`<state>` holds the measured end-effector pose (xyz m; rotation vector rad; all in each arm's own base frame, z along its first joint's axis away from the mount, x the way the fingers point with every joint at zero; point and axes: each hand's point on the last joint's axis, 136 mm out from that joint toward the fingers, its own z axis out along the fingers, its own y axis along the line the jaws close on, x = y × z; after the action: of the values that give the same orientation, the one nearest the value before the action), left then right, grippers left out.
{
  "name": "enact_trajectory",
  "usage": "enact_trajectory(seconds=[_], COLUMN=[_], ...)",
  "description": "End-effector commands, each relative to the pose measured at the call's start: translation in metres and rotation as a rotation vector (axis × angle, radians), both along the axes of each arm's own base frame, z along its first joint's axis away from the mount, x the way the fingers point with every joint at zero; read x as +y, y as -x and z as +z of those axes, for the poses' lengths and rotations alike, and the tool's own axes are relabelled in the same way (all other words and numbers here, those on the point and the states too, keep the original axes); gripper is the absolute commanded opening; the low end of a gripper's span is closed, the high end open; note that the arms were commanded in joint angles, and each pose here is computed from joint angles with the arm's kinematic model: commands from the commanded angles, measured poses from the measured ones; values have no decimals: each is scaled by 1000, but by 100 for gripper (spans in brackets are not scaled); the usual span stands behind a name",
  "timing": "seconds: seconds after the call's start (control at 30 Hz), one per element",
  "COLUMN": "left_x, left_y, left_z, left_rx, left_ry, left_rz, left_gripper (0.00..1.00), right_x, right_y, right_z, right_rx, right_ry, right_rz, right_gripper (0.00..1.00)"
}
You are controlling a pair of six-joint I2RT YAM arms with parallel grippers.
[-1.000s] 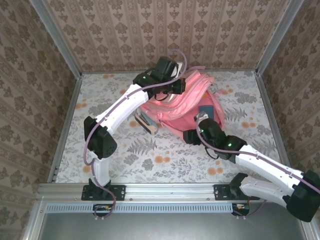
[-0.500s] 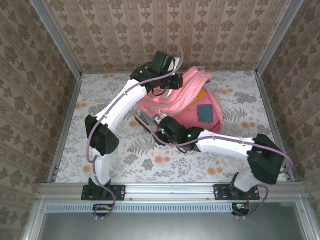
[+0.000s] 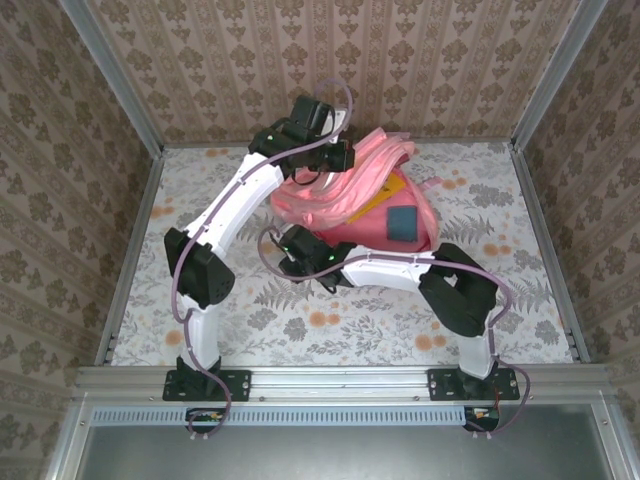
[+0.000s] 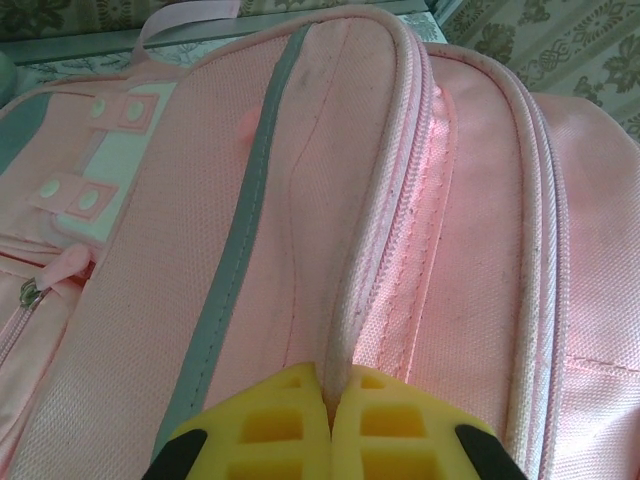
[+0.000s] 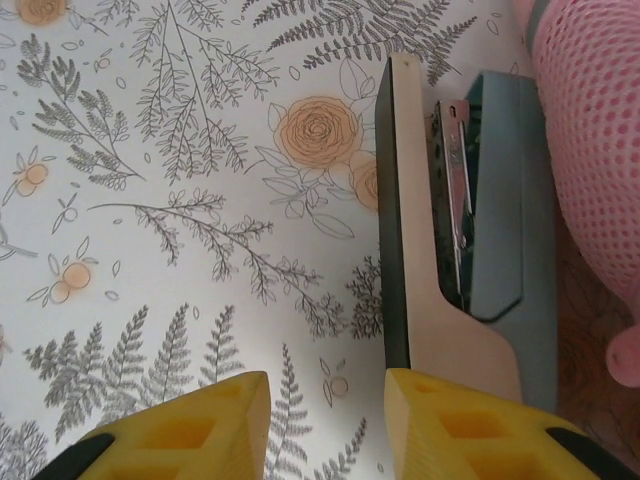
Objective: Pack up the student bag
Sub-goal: Move the student bag to the top-center of the table.
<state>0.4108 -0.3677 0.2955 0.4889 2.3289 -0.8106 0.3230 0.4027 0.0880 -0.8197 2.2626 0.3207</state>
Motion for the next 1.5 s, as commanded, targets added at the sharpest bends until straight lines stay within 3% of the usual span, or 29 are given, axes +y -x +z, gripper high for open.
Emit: enact_trajectory(seconds=[0.0,0.37,0.57,0.63,0.93,1.03,1.37,1.47], left_x=[7,20,28,32,37,38,39,40], left_y=[-23,-29,-32,-33,-34,-34,-29,-28], left_z=[36,36,32,31,29,28,25,22], left_rx=[-118,-114,-105,-99,-97,-93,-84,-78], left_ry=[61,63,59,63,62,61,64,63], left_rz=[35,45,57,65,74,74,73,75], left_gripper=[0,0,0,0,0,0,0,0], right_x=[1,6,9,9,-6,-13,-48,-52], right_y=[-19,-47,-44,-41,-21,-11,34,38], right_z=[-3,-33,-42,-44,-34,-26,-28,-33], right_rx=[-22,57,93,105,103,102,131,136], right_ry=[22,50,40,45,42,31,51,69], right_rz=[-41,-53,-22,-13,-23,-31,-57,-52], right_gripper=[34,34,33,24,15,6,8,15])
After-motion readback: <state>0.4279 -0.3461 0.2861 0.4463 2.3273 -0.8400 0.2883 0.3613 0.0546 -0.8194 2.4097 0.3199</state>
